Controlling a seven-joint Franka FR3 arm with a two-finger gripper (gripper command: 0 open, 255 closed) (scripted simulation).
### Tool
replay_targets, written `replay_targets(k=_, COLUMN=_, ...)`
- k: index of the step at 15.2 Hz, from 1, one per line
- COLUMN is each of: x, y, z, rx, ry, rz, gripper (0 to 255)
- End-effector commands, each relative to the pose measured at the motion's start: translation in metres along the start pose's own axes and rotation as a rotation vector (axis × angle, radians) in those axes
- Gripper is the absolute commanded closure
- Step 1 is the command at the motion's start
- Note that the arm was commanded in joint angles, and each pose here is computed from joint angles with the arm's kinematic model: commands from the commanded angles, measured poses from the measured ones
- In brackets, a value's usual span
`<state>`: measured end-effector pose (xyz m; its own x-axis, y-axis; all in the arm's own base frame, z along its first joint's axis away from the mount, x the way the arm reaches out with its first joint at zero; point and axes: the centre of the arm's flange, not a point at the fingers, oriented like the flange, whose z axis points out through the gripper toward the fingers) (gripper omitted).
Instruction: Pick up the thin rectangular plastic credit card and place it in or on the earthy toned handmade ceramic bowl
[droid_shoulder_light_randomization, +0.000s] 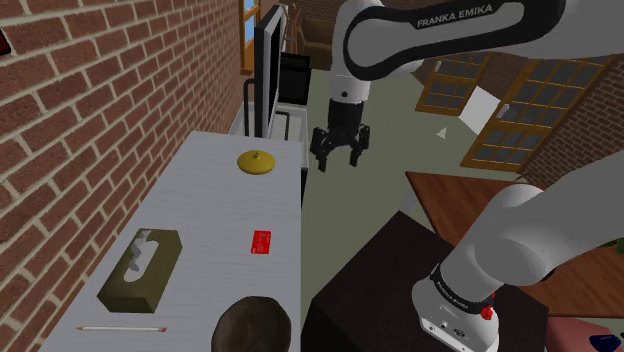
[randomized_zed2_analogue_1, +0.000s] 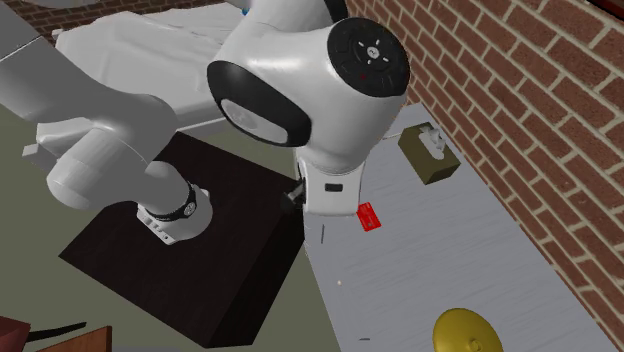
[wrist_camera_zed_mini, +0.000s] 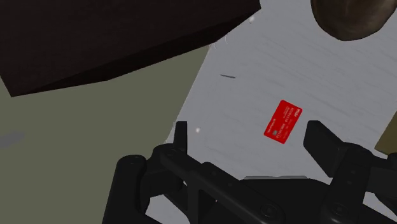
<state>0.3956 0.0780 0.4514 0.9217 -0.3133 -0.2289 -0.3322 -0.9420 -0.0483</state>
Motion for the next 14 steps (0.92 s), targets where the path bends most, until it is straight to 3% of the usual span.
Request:
replay_targets(k=1, x=0.013, y=-0.012, z=0.021, rx=0.012, ry=-0.027, rz=0.035, gripper=0)
replay_targets(k=14, x=0.103, y=-0.084, z=0.158, rx=0.080, ry=-0.204, rz=0.251, gripper=0)
